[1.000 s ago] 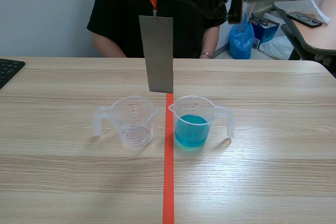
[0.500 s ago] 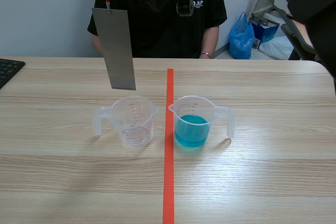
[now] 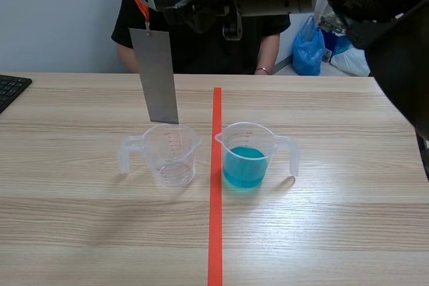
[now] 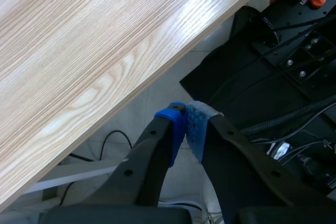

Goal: Do the redox reaction experiment.
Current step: 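Put the plate into the left beaker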

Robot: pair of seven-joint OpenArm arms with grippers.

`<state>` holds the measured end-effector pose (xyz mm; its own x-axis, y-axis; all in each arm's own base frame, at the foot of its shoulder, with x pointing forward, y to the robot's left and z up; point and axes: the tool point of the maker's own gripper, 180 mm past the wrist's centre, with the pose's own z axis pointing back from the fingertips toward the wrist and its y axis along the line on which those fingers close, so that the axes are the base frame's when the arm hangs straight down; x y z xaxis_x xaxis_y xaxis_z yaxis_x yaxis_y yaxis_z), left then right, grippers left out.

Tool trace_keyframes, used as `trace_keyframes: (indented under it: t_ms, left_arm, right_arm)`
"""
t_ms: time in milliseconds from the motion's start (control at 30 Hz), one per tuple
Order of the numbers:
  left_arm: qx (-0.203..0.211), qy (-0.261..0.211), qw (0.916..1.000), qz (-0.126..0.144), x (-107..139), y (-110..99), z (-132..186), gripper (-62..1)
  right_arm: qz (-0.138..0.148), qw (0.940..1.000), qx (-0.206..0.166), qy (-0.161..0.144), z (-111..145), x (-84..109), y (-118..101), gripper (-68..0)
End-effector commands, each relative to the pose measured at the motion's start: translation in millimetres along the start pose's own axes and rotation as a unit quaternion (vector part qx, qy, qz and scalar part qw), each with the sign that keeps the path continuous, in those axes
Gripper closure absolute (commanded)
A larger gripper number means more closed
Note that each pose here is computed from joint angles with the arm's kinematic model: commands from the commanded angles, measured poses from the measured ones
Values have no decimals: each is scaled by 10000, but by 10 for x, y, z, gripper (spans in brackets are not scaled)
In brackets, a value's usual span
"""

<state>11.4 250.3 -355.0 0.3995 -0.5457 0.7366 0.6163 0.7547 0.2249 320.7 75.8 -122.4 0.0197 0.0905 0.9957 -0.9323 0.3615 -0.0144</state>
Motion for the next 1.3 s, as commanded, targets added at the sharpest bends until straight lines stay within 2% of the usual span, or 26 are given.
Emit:
trace_keyframes:
  t_ms: [0,267,433,900,1100,1267]
  left_arm:
    - [36,-85,10000,-29,39,45,9,-27]
    - [36,-85,10000,-29,39,45,9,-27]
    - [36,-85,10000,-29,39,45,9,-27]
    - [35,-85,10000,-30,39,46,9,-27]
    - [34,-90,10000,-23,41,45,9,-27]
    - [63,-144,9999,-24,63,61,-5,-27]
  right_arm:
    - [88,9998,-1,-167,-13,107,-21,-17]
    - [-26,9999,39,-103,-108,-61,-19,-17]
    - [-199,9998,76,-62,-161,-185,-24,-17]
    - [-334,9992,-201,69,-221,-595,-219,-17]
    - [-192,9990,-328,230,-235,-757,-290,-17]
    - [-25,9990,-213,399,-292,-861,-221,-17]
